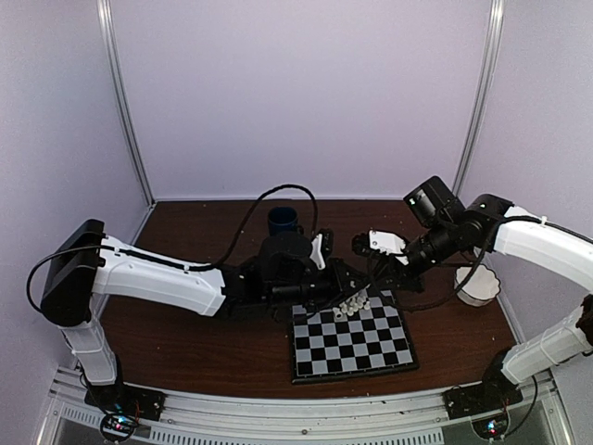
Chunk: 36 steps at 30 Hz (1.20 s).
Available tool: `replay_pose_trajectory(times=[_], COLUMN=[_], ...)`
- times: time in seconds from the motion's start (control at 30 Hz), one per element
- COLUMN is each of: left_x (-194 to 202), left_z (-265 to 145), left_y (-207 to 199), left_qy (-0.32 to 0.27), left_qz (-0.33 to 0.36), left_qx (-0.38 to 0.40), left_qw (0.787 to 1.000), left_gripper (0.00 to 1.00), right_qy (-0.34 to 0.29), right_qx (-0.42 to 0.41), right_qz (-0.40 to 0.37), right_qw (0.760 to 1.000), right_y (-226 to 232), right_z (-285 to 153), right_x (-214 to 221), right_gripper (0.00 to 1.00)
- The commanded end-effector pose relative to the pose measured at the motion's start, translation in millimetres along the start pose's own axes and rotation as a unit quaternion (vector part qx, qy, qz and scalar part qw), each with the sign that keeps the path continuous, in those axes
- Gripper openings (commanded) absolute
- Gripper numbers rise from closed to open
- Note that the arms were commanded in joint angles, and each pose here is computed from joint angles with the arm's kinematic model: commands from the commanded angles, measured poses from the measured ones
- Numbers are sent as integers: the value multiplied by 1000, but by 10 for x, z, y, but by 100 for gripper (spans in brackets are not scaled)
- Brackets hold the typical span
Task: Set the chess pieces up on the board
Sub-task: Pass from the right arm to the left, then place the rook at a1.
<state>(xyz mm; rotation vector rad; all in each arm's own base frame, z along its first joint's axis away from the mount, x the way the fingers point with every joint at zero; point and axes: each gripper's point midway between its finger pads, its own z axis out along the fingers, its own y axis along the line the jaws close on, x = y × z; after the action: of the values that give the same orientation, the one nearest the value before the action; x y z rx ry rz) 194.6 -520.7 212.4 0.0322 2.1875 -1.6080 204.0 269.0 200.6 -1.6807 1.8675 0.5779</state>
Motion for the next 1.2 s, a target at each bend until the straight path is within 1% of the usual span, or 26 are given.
replay_pose_trajectory(times=[0.0,0.03,0.07,0.17,0.2,0.27,0.37,0.43,0.53,0.57,0.6,0.63,0.67,0.73,0.8,0.87,1.03,1.17], left_x=[-13,-19,-32,-89,-104,-87,22,127,306,385,402,450,489,570,666,761,984,1072], left_z=[25,16,-4,-123,-186,-351,-581,-732,-921,-1021,-1027,-1091,-1113,-1118,-1087,-1064,-1013,-1022], left_y=[16,16,24,91,105,194,203,280,443,538,536,598,633,681,716,757,881,1049], left_qy=[-4,-4,-5,9,19,52,133,197,281,315,325,345,359,384,405,425,463,482], left_qz=[1,5,11,51,75,135,227,268,305,318,337,352,365,379,381,374,359,350], left_qx=[8,6,1,-37,-57,-116,-165,-198,-241,-264,-272,-293,-305,-320,-324,-326,-321,-332], left_qw=[1000,1000,1000,998,995,983,950,922,878,855,841,820,803,779,765,757,744,732], left_gripper=[8,7,6,6,6,5,5,5,5,5,5,5,5,5,5,6,6,6], right_qy=[-21,-21,-21,-17,-20,-38,-74,-93,-87,-82,-81,-80,-77,-71,-64,-58,-57,-53], right_qx=[-5,-6,-6,-7,-4,10,38,56,116,133,143,148,152,155,156,154,141,135], right_qz=[0,1,4,10,13,33,84,115,135,144,151,155,157,159,157,156,153,150], right_qw=[1000,1000,1000,1000,1000,999,993,987,980,977,975,973,973,972,973,974,976,978], right_y=[40,39,39,60,55,-13,-178,-289,-477,-543,-589,-613,-626,-627,-607,-576,-529,-502], right_z=[-18,-14,-29,-149,-214,-375,-581,-662,-723,-733,-742,-735,-723,-681,-662,-631,-570,-545], right_x=[-95,-95,-99,-57,-29,25,112,226,428,508,563,608,648,723,778,834,876,900], right_gripper=[9,12,18,44,50,56,58,59,59,59,59,59,59,59,59,59,60,59])
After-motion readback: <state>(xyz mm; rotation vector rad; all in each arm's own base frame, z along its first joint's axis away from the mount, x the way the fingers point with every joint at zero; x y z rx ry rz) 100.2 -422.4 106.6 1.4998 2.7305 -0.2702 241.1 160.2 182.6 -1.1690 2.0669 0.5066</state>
